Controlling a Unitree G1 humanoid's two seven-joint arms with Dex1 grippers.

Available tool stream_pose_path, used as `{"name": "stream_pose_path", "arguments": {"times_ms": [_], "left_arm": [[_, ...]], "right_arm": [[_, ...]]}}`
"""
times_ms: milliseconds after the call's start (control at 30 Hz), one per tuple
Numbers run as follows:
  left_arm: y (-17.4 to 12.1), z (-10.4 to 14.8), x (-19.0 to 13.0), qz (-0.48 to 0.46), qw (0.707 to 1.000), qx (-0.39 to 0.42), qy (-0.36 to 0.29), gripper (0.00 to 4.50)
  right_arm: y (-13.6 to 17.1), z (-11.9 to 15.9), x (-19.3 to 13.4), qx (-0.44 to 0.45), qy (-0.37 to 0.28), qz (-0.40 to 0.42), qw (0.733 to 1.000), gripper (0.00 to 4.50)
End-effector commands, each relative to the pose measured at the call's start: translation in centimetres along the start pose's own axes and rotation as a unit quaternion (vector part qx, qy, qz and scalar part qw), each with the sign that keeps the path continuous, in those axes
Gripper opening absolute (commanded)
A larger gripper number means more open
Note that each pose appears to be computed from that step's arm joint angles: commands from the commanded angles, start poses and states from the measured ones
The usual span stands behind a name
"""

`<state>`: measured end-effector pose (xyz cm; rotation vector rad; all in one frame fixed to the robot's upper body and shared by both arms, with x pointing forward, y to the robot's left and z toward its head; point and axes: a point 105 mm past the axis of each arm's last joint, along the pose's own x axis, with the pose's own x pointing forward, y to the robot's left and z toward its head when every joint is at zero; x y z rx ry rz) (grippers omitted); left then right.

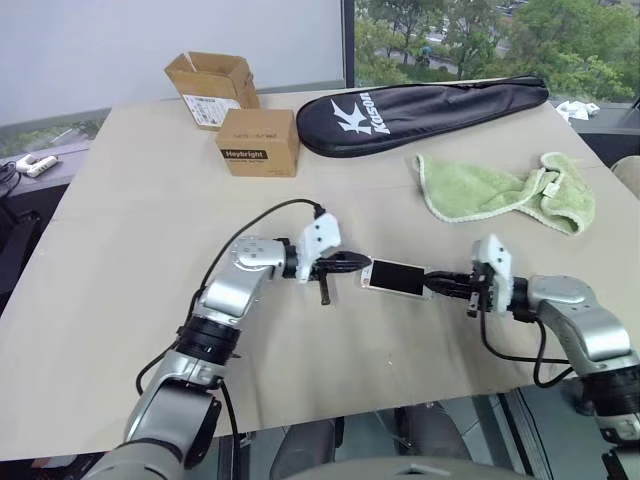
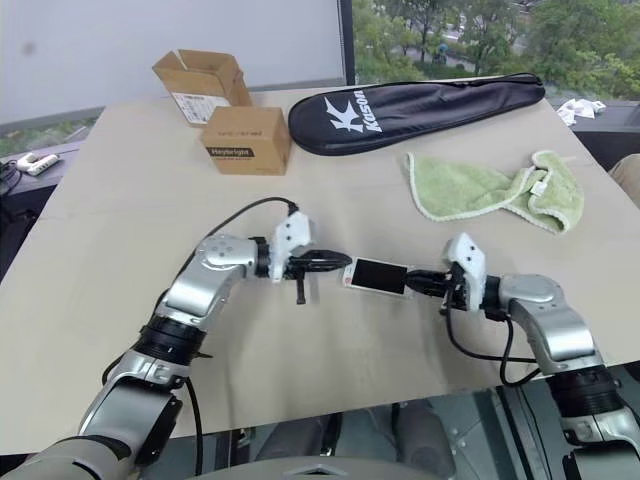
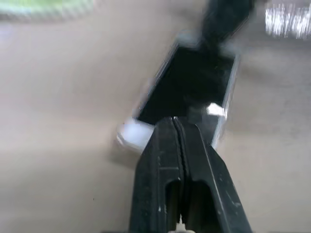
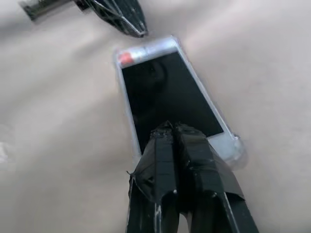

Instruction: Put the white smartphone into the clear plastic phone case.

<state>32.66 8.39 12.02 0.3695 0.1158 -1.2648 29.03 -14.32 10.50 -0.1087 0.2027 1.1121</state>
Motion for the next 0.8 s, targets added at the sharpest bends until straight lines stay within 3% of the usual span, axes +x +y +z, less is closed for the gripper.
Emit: {"name": "stream_pose_path", "arguments": {"times_ms": [33,100,233,300,333,533,800], "left_arm": [[0.4,1.2,-3.1,0.039,0.999,-0.003,-0.036,0.54],[-0.1,0.2,-5.0,0.051,0.998,-0.011,-0.023,1.21],[-1.3,-1.7,-7.8,0.064,0.997,-0.033,0.005,3.18],[-1.9,-2.6,-9.2,0.075,0.996,-0.046,0.016,4.18],[-2.0,-2.9,-9.9,0.081,0.995,-0.050,0.022,4.41],[-2.6,-3.7,-12.5,0.114,0.991,-0.044,0.047,4.41],[-2.5,-3.1,-13.2,0.146,0.988,-0.034,0.045,4.41]], "right_arm": [[-0.2,2.6,-2.6,-0.028,-0.041,-0.021,0.999,1.97],[-0.5,1.8,-4.5,-0.031,-0.022,-0.040,0.998,2.68],[-1.0,-0.1,-7.6,-0.018,0.006,-0.069,0.997,4.50],[-1.2,-1.0,-9.1,-0.015,0.020,-0.081,0.996,4.50],[-1.3,-1.3,-9.7,-0.013,0.023,-0.085,0.996,4.50],[-2.7,-0.9,-11.8,-0.037,0.016,-0.100,0.994,4.50],[-3.8,-0.8,-11.5,-0.042,0.027,-0.073,0.996,4.50]]}}
